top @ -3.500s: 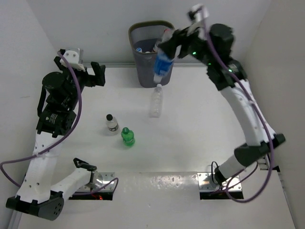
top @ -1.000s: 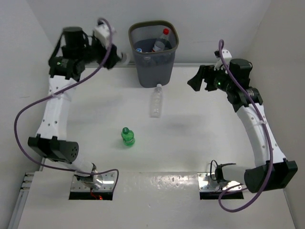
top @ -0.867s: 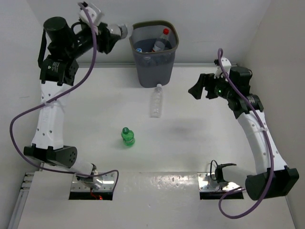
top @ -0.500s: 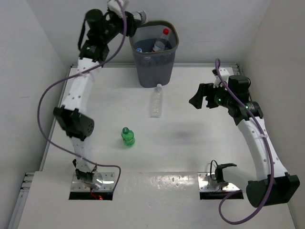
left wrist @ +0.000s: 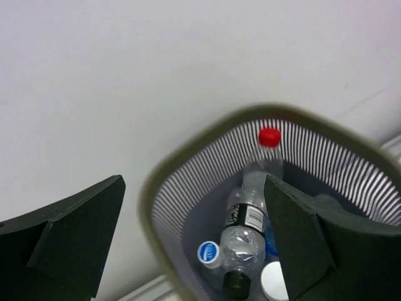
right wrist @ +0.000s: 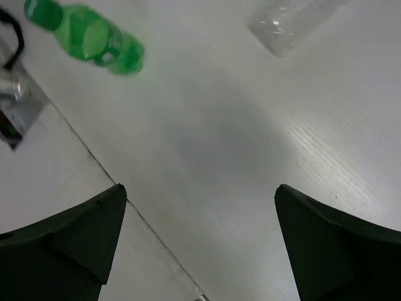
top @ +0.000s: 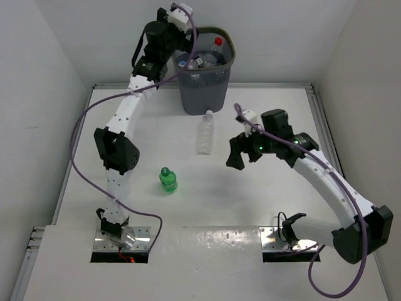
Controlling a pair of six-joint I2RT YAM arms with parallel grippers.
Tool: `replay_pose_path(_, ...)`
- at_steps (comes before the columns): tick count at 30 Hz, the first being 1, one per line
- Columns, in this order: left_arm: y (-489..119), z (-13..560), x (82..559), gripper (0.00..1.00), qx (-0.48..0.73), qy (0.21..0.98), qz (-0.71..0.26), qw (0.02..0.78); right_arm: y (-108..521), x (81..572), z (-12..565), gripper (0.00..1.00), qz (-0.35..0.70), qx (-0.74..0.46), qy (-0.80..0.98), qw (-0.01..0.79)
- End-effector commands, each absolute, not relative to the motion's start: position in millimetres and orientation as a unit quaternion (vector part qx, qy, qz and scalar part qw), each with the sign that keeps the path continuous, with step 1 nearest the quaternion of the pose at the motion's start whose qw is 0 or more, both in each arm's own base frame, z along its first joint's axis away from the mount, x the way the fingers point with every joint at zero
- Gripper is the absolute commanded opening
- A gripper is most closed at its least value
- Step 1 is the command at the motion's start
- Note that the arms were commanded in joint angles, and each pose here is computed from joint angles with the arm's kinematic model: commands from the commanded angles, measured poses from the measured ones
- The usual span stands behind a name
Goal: Put the plastic bottles in the bin
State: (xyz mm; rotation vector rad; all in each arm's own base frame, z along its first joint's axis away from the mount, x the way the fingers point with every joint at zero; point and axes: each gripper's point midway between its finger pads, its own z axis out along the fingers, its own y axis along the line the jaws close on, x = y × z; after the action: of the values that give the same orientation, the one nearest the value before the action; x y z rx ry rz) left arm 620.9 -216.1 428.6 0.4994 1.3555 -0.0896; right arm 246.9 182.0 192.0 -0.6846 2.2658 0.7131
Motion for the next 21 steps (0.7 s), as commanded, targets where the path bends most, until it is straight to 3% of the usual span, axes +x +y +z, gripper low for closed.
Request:
replay_pose_path(1, -150, 611, 518, 1.0, 0.149, 0.499, -0.035, 0.853, 216, 244, 204, 1.0, 0.261, -0.385, 0.816, 0.342)
replay_pose_path(4, -115, 595, 494, 1.0, 0.143, 0.55, -0.043, 0.822, 261, 233, 211, 1.0, 0.26, -0.496, 0.757, 0.337)
replay_pose_path(5, -96, 617, 456, 1.0, 0.134, 0.538, -0.041, 0.831, 285, 223, 228, 1.0, 0.269, -0.537, 0.718, 0.352)
replay_pose_path(11, -38, 539, 385, 1.0, 0.151, 0.642, -0.044, 0.75, 373, 208, 210, 1.0, 0.315, -0.595, 0.667, 0.32)
replay_pose_path(13, -31, 528, 355, 1.0, 0.159, 0.656, -0.048, 0.736, 396, 208, 203, 1.0, 0.319, -0.597, 0.662, 0.323)
replay_pose_path(21, -24, 479, 327, 1.0, 0.15, 0.701, -0.069, 0.694, 449, 237, 162, 1.0, 0.292, -0.516, 0.75, 0.293)
